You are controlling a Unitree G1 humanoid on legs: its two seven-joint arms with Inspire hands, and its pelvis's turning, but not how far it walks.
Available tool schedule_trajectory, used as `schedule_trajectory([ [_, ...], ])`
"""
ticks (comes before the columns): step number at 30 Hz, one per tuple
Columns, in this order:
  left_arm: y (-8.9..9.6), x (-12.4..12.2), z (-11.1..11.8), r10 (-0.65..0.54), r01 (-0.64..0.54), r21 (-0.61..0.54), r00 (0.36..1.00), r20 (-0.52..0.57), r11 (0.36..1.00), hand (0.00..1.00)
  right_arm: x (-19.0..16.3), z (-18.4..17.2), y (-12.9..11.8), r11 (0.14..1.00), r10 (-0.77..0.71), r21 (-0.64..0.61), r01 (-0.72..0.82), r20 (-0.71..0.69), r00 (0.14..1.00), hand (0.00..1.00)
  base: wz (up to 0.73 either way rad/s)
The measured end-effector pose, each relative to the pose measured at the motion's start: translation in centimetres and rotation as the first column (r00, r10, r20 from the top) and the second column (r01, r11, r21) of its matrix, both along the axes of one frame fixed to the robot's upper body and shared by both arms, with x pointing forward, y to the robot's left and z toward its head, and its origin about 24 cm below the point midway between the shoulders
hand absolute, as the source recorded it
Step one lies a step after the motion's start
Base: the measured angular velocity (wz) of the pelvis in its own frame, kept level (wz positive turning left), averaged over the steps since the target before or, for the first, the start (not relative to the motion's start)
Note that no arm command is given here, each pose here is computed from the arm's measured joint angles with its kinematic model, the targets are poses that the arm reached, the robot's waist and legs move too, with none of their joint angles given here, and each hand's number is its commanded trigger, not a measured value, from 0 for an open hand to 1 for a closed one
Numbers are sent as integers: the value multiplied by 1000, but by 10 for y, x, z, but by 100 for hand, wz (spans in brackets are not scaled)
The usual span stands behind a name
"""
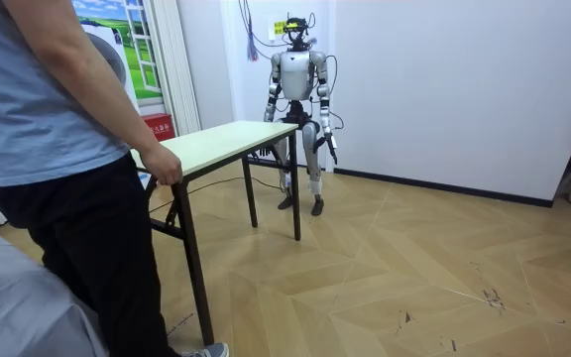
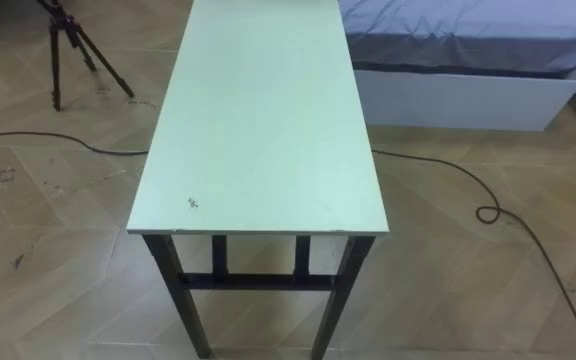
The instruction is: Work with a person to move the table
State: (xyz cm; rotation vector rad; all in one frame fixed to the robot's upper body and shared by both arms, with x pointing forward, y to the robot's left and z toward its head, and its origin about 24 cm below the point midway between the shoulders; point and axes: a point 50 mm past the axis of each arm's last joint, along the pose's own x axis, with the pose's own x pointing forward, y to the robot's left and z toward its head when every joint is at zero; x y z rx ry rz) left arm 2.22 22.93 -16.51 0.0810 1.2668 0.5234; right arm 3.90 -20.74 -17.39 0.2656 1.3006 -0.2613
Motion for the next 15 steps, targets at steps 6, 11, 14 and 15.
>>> schedule_trajectory([
  [6,0,0,-1,1,-1,-2,1000,-6,1000,0,-1,0,0,1000,-3,1,3,-5,1000,0,0],
  [11,-1,-1,-1,16,-16,-20,1000,-3,1000,0,1,0,0,1000,-2,4,2,-1,1000,0,0],
  [14,-3,-4,-3,122,-121,-80,992,6,989,0,0,0,0,1000,-22,11,22,-4,1000,0,3],
  [15,-4,-5,-3,155,-153,-105,988,5,983,0,-1,0,0,999,-36,16,36,-7,999,0,0],
])
